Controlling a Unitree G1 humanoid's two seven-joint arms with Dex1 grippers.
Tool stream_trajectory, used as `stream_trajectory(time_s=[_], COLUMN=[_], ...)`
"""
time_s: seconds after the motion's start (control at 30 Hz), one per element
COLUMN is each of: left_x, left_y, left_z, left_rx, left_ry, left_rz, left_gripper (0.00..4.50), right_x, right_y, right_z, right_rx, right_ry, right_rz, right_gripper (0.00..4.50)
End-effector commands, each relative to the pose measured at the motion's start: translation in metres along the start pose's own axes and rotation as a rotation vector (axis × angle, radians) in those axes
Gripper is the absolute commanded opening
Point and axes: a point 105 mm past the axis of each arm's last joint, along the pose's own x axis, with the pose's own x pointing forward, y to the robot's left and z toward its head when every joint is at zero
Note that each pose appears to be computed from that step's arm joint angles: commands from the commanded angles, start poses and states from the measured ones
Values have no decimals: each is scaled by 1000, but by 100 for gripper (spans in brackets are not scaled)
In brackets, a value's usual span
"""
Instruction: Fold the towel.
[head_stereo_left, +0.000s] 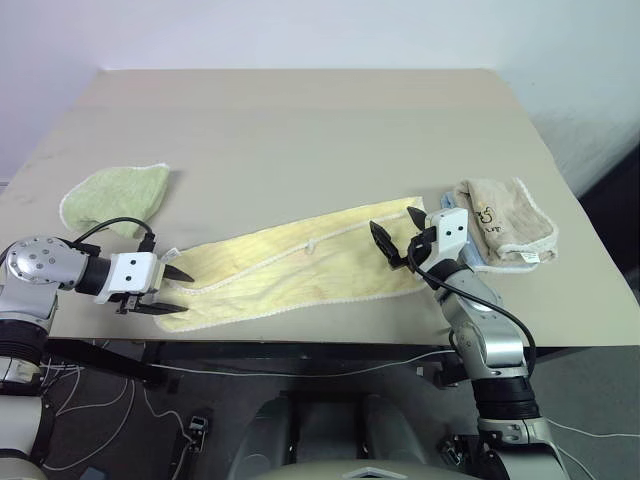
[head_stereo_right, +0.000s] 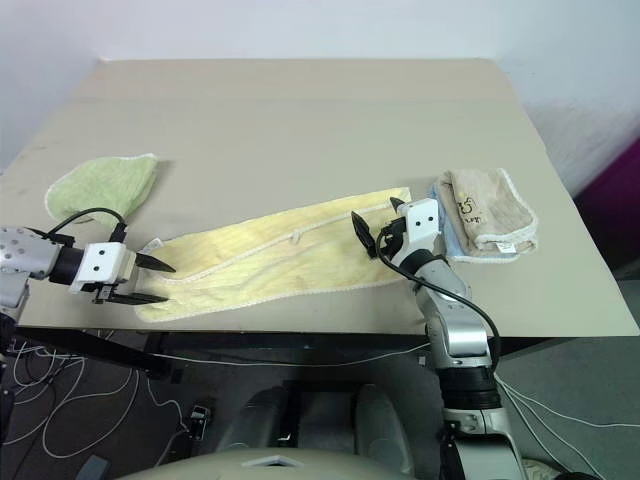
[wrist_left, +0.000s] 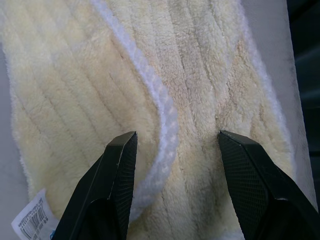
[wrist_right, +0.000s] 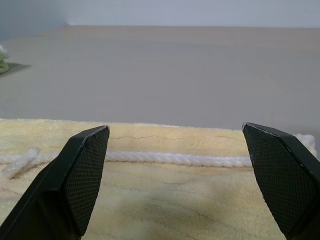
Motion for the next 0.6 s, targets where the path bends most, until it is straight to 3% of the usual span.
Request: stream_trajectory(time_s=[0.03, 0.07, 0.17, 0.37, 0.6], left_x=[-4, -4, -3, 0, 1], left_y=[4, 5, 9, 14, 22], left_z=[-1, -3, -7, -7, 2], left_rx=[33, 41, 58, 66, 54], left_ry=[25, 42, 68, 54, -3], left_rz=[22, 22, 42, 61, 96], left_gripper=[269, 269, 209, 5, 2], right_x=[1, 1, 0, -2, -4], right_y=[4, 3, 2, 0, -3], right_z=[16, 16, 17, 19, 22], right_rx=[-5, -4, -4, -9, -29], right_ry=[-58, -60, -62, -65, -64], right_rz=[8, 5, 0, -8, -10], right_gripper=[450, 450, 450, 450, 450])
